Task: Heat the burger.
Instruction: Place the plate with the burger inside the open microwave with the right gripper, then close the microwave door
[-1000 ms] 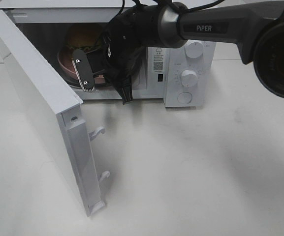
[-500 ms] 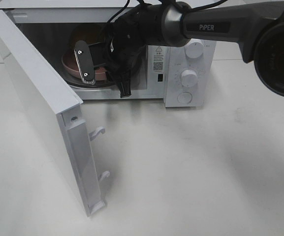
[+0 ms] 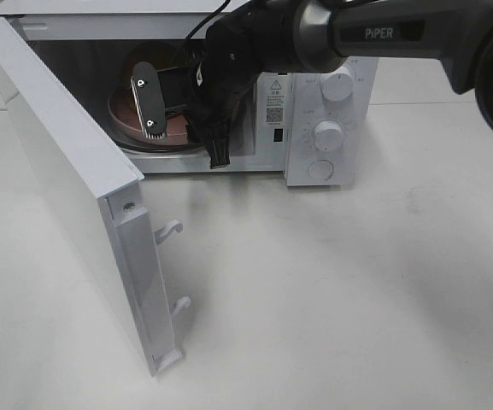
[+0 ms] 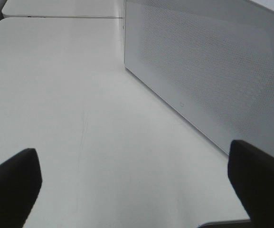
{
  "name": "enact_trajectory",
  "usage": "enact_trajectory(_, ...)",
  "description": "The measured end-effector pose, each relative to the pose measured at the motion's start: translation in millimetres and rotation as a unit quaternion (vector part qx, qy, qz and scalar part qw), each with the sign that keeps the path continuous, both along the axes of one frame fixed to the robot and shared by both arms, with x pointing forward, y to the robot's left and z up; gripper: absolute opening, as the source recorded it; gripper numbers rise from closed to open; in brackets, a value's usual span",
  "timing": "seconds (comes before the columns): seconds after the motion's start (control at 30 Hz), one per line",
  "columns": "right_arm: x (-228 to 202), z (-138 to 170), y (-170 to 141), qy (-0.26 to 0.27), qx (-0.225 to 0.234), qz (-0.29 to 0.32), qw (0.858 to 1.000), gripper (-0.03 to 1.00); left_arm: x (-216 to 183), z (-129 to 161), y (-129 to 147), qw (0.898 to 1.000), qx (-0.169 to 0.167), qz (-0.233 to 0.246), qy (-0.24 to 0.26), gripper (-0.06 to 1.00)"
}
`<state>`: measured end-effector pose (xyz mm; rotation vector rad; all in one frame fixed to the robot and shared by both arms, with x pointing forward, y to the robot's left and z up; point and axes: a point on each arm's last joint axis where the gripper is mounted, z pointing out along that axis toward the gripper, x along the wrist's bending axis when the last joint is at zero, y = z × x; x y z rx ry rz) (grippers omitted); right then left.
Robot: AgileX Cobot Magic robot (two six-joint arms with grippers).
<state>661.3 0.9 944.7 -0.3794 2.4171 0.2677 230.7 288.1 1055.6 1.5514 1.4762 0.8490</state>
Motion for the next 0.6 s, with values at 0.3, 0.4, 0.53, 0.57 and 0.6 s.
enact_trajectory(0.3,-16.5,2.7,-10.8,0.016,0.019,-0.02,0.999,0.65,0.0,0.0,0.0,1.0,0.0,0.0,0.0,0.99)
enact_trajectory(0.4,-19.7,4.7,-13.1,0.018,0.022,-0.023,0.999,0.68,0.0,0.0,0.0,1.0,0.0,0.0,0.0,0.99)
enact_trajectory(0.53,-27.9,9.1,-18.6,0.018,0.026,-0.023,0.999,0.69,0.0,0.0,0.0,1.0,0.0,0.0,0.0,0.99)
enact_trajectory(0.57,-27.9,9.1,-18.6,0.018,0.026,-0.023,0.999,0.69,0.0,0.0,0.0,1.0,0.0,0.0,0.0,0.99)
enact_trajectory(0.6,-31.7,10.3,-21.2,0.018,0.026,-0.022,0.999,0.69,0.0,0.0,0.0,1.0,0.0,0.0,0.0,0.99)
